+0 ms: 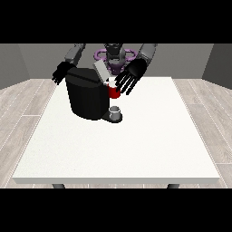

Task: Insert the coffee pod into the coffee machine and close the lid

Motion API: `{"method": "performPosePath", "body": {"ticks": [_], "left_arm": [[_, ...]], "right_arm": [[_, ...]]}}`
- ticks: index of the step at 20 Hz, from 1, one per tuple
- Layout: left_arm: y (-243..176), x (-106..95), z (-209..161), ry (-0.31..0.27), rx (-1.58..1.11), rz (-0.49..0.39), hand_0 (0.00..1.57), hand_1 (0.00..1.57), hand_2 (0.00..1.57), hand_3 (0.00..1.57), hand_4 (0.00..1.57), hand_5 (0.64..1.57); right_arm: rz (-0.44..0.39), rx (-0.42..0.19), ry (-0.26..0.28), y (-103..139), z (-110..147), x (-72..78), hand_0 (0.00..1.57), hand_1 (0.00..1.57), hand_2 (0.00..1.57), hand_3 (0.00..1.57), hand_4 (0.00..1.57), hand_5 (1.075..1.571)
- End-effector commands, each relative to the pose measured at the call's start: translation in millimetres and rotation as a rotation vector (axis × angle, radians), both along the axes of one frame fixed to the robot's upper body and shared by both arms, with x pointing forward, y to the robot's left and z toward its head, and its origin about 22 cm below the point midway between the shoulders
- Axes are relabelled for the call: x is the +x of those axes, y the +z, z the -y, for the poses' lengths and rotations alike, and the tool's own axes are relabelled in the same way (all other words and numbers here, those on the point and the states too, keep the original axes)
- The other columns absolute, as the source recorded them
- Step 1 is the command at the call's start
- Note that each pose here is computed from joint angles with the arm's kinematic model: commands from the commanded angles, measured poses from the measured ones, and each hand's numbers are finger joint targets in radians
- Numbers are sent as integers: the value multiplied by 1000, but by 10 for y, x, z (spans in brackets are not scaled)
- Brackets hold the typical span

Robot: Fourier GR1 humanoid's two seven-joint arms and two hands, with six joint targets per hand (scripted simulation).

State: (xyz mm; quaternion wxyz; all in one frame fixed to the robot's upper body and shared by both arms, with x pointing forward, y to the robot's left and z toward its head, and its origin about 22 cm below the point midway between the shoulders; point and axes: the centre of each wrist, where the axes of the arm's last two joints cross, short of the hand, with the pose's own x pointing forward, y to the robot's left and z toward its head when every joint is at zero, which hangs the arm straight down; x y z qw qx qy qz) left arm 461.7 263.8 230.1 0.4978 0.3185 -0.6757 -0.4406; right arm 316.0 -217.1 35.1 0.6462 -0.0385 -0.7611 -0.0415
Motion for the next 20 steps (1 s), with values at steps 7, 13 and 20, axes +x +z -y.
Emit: {"method": "performPosePath", "body": {"ticks": [7, 13, 20], "left_arm": [[-354, -25, 230, -36, 17, -63, 0, 0, 0, 0, 0, 1571], [-445, -49, 207, -58, -79, -151, 0, 0, 0, 0, 0, 1571], [-1325, -235, 246, -51, -567, -226, 0, 0, 0, 0, 249, 1571]], "right_arm": [[-52, 26, -74, -301, 158, -61, 0, 0, 0, 0, 376, 1571], [-152, 18, -104, -610, 284, -269, 0, 0, 0, 0, 392, 1571], [-259, 36, -180, -818, 533, -543, 0, 0, 0, 0, 434, 1571]]}}
